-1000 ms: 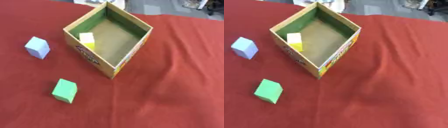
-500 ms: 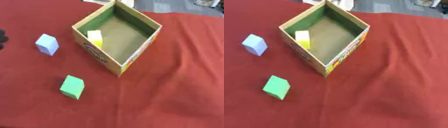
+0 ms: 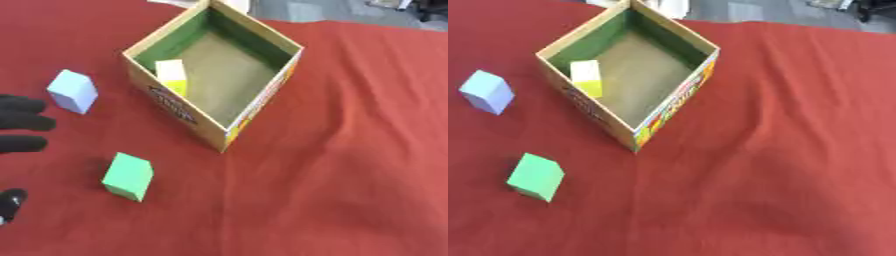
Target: Pick up objects on the table and place them in the box.
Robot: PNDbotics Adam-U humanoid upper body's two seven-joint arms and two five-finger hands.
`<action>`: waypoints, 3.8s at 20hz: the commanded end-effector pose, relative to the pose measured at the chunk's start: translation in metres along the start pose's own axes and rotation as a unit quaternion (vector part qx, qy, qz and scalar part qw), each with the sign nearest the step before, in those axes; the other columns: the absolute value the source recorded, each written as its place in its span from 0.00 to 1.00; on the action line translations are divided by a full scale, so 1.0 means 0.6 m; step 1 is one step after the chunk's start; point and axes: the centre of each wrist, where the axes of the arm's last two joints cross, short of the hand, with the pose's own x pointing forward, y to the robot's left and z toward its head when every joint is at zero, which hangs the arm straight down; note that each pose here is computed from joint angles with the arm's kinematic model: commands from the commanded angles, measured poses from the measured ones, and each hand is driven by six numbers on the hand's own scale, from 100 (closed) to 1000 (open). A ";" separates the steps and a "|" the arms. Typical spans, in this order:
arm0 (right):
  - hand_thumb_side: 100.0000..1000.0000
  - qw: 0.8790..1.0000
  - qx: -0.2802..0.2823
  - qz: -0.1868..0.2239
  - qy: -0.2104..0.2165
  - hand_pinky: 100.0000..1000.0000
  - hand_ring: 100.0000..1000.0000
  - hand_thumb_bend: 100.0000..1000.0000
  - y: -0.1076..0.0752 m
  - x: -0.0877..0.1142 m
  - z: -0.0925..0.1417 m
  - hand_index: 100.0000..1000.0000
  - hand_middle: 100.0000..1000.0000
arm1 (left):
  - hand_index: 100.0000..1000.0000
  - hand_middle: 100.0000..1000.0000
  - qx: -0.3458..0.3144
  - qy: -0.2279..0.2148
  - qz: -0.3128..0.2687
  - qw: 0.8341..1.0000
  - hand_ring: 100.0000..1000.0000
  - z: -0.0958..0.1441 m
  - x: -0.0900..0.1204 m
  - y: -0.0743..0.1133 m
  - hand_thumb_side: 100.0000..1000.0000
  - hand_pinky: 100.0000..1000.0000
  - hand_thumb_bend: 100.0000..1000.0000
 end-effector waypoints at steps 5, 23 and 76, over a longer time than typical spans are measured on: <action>0.41 0.992 0.098 0.027 -0.071 0.99 1.00 0.00 0.000 0.006 -0.012 0.76 0.57 | 0.91 0.89 -0.095 -0.029 -0.025 0.995 1.00 -0.047 0.008 0.007 0.59 1.00 0.00; 0.41 0.992 0.112 0.030 -0.054 1.00 1.00 0.00 0.012 0.003 -0.001 0.75 0.55 | 0.99 0.96 -0.158 0.014 0.019 0.987 1.00 -0.126 0.010 0.043 0.63 1.00 0.00; 0.41 0.991 0.135 0.012 -0.023 1.00 1.00 0.00 0.025 -0.001 0.004 0.74 0.52 | 0.98 0.94 -0.322 0.119 -0.049 0.938 1.00 -0.183 0.019 0.059 0.47 1.00 0.20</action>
